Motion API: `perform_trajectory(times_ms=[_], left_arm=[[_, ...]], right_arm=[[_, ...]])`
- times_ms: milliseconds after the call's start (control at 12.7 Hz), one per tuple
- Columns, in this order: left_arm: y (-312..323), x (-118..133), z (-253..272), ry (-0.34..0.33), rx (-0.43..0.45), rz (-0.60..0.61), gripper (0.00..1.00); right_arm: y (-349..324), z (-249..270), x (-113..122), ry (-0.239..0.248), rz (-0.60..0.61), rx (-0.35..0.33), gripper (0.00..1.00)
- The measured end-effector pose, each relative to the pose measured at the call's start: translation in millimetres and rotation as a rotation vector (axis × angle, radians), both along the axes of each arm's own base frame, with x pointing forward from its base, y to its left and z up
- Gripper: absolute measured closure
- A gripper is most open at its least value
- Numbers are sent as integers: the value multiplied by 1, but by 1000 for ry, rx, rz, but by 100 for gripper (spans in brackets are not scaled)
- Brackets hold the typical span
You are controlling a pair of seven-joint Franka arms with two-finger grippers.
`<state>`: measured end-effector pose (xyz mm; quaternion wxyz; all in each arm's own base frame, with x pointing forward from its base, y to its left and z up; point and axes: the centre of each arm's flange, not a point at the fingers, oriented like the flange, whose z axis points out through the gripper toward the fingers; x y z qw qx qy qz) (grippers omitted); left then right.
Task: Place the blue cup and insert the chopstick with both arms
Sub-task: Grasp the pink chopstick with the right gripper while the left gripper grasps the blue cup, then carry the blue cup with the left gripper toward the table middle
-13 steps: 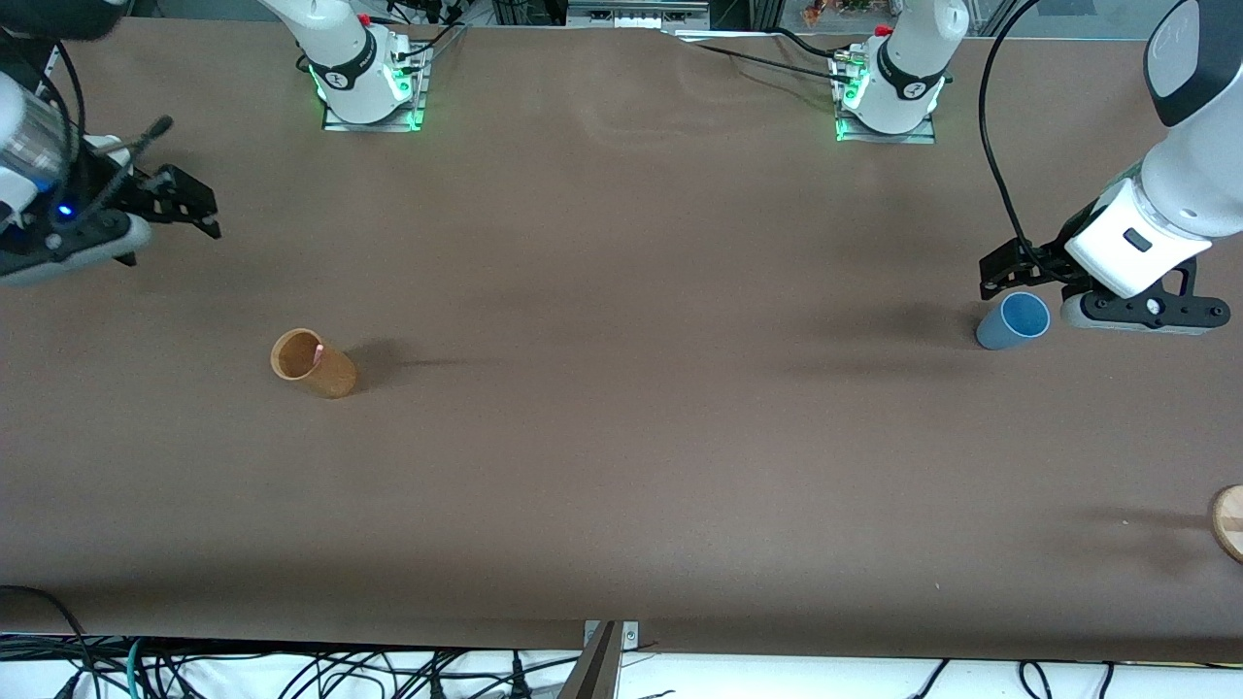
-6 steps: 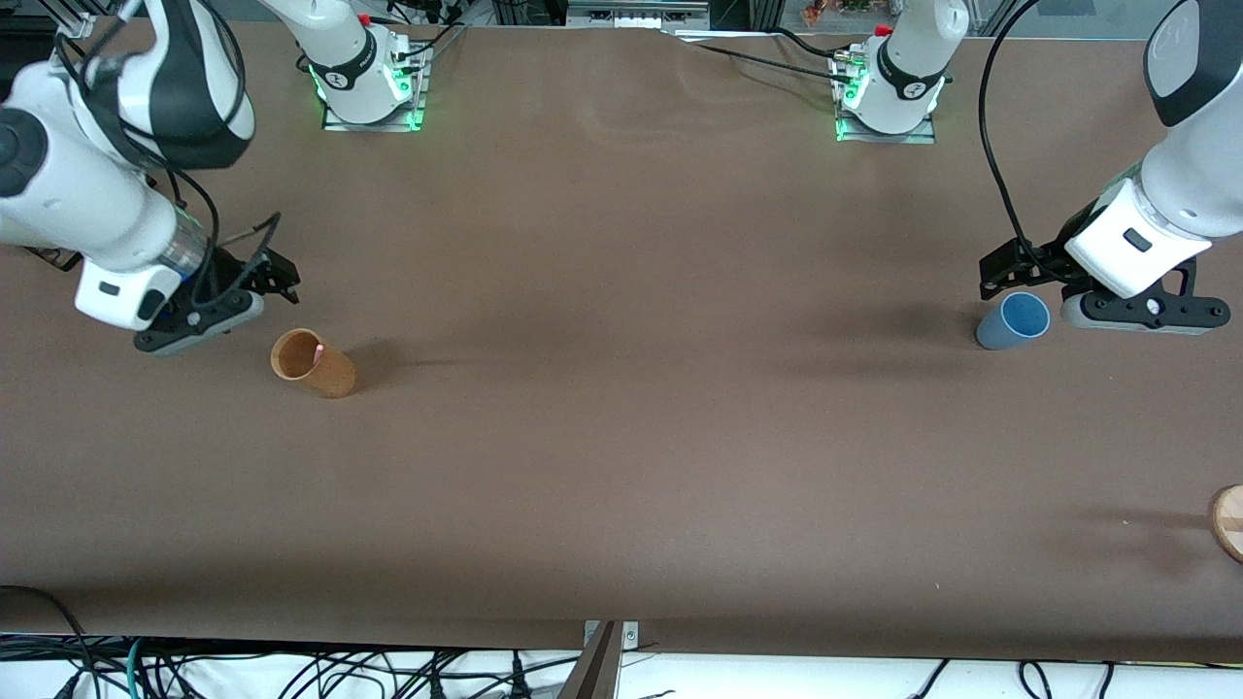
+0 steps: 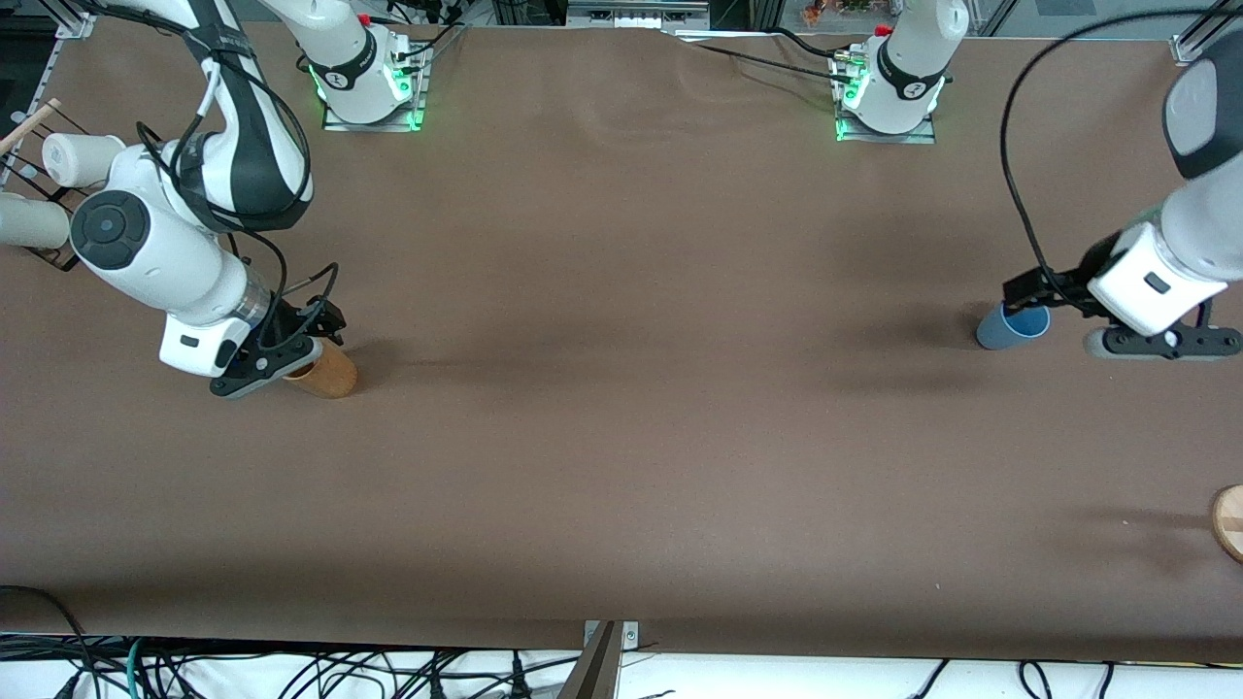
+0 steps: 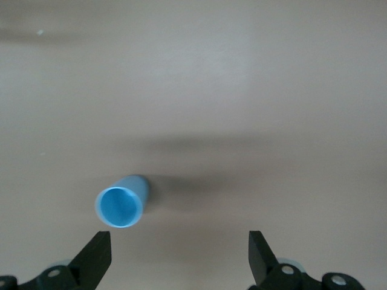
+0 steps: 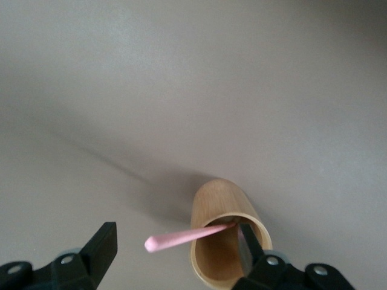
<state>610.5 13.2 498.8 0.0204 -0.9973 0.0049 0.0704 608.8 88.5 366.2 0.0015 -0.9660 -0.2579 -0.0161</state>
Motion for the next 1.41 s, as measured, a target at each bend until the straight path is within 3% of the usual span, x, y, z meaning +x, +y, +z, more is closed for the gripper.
perform_trajectory(times_ms=[236, 393, 785, 942, 1099, 1414], left_arm=[[71, 7, -56, 94, 8, -18, 0], [108, 8, -91, 118, -9, -38, 0], [148, -22, -166, 79, -4, -98, 0], [150, -43, -189, 70, 46, -139, 0], [161, -64, -205, 64, 46, -151, 0], [163, -91, -240, -22, 42, -162, 0]], right_arm=[[1, -6, 2, -7, 1, 2, 18], [1, -9, 3, -3, 2, 2, 36], [2, -12, 3, 2, 4, 2, 50], [2, -12, 3, 2, 5, 1, 64], [2, -12, 3, 3, 6, 1, 69], [1, -12, 3, 2, 8, 0, 74]])
